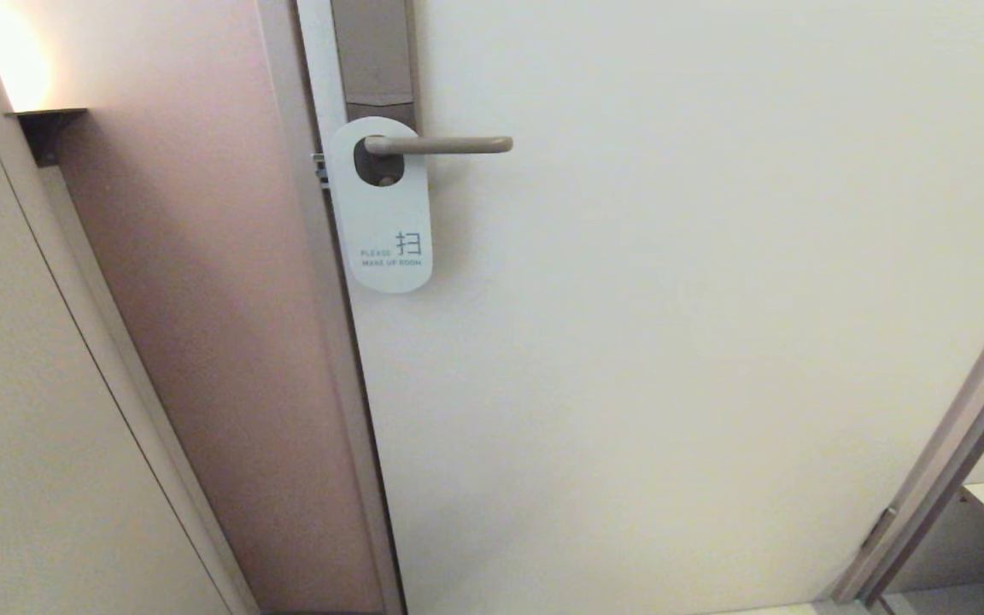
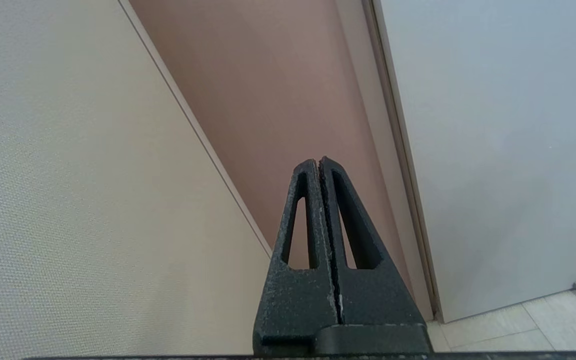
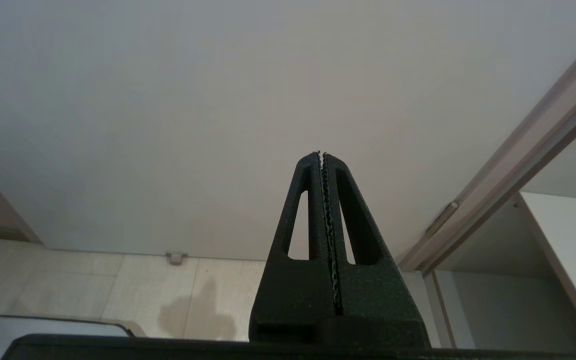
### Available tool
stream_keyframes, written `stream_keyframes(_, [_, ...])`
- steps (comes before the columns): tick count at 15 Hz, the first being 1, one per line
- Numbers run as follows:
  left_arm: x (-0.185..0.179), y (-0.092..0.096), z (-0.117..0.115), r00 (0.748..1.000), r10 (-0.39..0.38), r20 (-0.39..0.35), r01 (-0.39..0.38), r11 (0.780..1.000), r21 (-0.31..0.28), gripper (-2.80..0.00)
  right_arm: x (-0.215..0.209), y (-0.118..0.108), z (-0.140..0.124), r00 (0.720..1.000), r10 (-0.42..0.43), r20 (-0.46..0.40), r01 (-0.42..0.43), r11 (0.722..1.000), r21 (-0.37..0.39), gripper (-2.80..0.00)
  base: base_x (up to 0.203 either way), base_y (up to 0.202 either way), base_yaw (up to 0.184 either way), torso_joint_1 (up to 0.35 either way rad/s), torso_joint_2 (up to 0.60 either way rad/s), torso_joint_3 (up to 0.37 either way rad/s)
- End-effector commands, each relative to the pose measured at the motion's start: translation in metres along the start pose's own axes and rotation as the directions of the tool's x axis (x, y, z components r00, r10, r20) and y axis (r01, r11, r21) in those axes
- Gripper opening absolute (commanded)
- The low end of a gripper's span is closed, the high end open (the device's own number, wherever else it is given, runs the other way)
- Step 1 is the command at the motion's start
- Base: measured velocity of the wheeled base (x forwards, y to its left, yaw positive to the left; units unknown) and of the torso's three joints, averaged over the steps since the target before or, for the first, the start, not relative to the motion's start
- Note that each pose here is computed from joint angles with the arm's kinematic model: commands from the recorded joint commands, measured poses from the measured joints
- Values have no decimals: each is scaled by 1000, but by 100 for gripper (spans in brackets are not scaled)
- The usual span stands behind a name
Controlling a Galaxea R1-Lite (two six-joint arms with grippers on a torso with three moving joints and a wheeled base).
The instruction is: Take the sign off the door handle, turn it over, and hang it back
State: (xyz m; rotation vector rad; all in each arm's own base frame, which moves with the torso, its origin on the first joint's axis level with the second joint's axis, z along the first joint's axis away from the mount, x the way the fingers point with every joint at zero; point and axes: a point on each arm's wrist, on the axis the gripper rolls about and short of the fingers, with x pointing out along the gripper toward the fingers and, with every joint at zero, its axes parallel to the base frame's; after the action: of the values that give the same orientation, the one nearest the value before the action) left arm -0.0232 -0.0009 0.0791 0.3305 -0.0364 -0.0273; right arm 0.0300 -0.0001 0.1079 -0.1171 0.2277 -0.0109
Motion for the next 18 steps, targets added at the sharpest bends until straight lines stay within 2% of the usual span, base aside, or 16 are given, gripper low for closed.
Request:
stream_keyframes(1, [0, 0, 0, 1000, 0, -1, 0, 1000, 3, -280, -14, 0, -9, 997, -18, 69, 18, 1000, 9, -280, 0, 0, 0, 0, 0, 0])
stream_keyframes(3, [0, 0, 0, 1000, -1, 0, 1, 1000, 3, -280, -23, 1, -21, 997, -20, 76, 20, 1000, 14, -280, 0, 0, 0, 0, 0, 0])
stream_keyframes(4, [0, 0, 0, 1000, -1, 0, 1, 1000, 1, -280, -26, 3, -28, 999, -15, 52, 14, 1000, 15, -280, 0, 0, 0, 0, 0, 0])
stream_keyframes(7, [0, 0, 0, 1000, 0, -1, 0, 1000, 1, -280, -33, 4, -37, 997, 13, 80, -14, 1000, 13, -280, 0, 0, 0, 0, 0, 0])
stream_keyframes(11, [0, 0, 0, 1000, -1, 0, 1, 1000, 1, -280, -44, 4, -43, 977, 8, 213, -11, 1000, 12, -280, 0, 0, 0, 0, 0, 0])
stream_keyframes(12, [0, 0, 0, 1000, -1, 0, 1, 1000, 1, -280, -44, 4, -44, 975, 7, 224, -10, 1000, 13, -280, 0, 0, 0, 0, 0, 0])
stream_keyframes(18, [0, 0, 0, 1000, 0, -1, 0, 1000, 1, -280, -44, 4, -44, 975, 5, 224, -10, 1000, 19, -280, 0, 0, 0, 0, 0, 0])
